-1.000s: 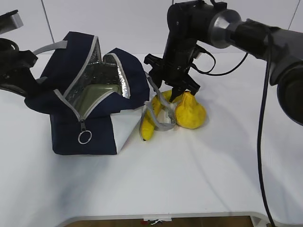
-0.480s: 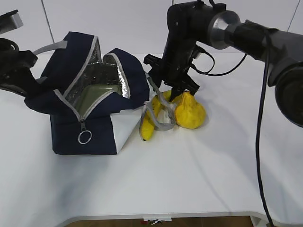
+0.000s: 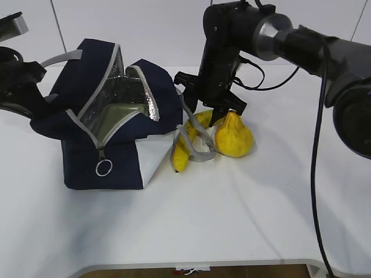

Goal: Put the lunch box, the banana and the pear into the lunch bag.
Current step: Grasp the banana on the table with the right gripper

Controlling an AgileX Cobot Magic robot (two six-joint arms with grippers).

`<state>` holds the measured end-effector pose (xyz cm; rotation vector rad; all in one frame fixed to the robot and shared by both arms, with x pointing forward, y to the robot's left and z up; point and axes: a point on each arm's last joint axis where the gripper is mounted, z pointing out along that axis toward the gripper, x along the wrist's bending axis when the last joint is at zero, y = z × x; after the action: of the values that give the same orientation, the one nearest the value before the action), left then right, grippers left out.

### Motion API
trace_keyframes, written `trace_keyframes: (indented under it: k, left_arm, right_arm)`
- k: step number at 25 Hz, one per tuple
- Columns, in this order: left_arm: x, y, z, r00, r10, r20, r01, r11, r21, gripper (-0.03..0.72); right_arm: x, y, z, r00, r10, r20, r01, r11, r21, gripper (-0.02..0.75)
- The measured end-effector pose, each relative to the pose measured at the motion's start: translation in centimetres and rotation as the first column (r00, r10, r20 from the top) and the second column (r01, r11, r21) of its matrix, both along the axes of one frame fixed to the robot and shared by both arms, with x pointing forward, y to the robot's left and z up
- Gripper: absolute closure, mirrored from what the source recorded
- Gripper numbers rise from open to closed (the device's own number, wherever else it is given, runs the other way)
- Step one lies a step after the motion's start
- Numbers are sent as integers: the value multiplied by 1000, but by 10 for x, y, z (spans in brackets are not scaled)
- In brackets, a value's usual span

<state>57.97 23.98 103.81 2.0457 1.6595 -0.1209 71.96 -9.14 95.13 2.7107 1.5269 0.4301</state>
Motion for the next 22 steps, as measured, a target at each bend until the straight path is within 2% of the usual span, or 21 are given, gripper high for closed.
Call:
trace_keyframes:
  k: [5,12,22]
  left_arm:
    - [0,0,0,1000,0,0,0,1000,0,695]
    - [0,0,0,1000,0,0,0,1000,0,695]
    - [0,0,0,1000,0,0,0,1000,0,695]
  right_arm:
    - [6,0,11,996,71,55,-69,997,-34,294]
    - [10,5,40,976,154,152,-155,988,-1,300]
    - [11,4,36,968,205,147,-203,979,-30,301]
